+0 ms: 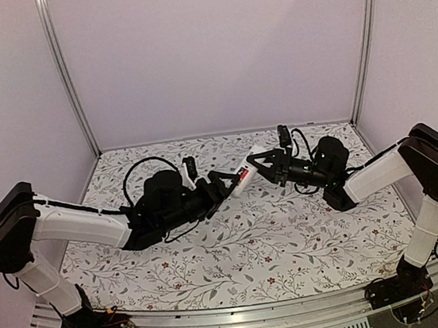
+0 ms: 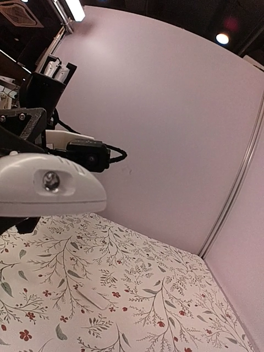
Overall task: Load the batteries into the remote control
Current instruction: Load the battery into the battery compartment, then pick up the battery cover from the center of the board.
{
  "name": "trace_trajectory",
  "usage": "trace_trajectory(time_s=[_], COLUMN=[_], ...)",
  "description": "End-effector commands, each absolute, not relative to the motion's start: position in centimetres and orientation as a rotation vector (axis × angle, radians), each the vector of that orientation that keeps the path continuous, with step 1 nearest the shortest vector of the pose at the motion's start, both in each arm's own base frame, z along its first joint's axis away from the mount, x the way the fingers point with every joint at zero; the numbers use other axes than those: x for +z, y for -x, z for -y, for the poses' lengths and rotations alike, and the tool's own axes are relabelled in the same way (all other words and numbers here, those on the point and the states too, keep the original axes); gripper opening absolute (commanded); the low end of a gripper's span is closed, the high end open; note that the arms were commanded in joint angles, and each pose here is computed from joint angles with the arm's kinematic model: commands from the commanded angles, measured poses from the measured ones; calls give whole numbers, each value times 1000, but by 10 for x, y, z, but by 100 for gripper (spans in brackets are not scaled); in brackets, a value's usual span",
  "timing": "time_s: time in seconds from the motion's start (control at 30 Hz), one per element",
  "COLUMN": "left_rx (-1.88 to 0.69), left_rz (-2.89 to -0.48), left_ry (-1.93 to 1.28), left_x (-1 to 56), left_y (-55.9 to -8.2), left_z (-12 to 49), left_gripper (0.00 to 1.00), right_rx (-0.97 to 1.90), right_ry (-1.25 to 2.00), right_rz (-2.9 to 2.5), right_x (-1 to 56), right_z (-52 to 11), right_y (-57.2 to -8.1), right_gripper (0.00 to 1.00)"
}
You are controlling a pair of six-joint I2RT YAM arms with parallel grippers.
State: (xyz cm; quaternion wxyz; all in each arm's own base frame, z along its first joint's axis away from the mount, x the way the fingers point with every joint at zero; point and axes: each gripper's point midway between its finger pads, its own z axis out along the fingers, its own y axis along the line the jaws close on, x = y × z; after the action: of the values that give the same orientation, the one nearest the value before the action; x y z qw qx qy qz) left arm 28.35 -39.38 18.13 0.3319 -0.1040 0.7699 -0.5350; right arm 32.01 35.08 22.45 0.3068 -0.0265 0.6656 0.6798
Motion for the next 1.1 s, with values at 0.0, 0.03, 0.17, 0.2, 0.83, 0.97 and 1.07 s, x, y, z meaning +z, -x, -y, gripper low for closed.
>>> trace_trajectory(time_s=[0.0,0.03,0.17,0.2,0.83,0.97,1.07], left_rx=[-1153,-1119,-951,-907,-119,-80,-91], left_rz=[-2046,-2048,-2058,-2058,-2547,-2610,-2637], left_ry=[103,64,-93,-120,-401,-446,-485], left_x=[189,194,205,207,103,78,66], left_y=[-286,-286,-285,-286,-358,-366,-371], left_z=[373,371,356,349,248,251,256], left_gripper=[88,91,99,99,83,82,80], right_rx=[1784,1775,1736,1731,1598,1605,1612], right_ry=[97,97,103,106,220,237,240], right_rz=[-1707,-1721,-1781,-1805,-2092,-2106,-2114], right_x=[242,240,226,221,156,151,149], right_z=[-342,-340,-333,-333,-337,-339,-340], right_y=[-327,-327,-329,-328,-310,-309,-308], right_gripper=[0,0,0,0,0,0,0])
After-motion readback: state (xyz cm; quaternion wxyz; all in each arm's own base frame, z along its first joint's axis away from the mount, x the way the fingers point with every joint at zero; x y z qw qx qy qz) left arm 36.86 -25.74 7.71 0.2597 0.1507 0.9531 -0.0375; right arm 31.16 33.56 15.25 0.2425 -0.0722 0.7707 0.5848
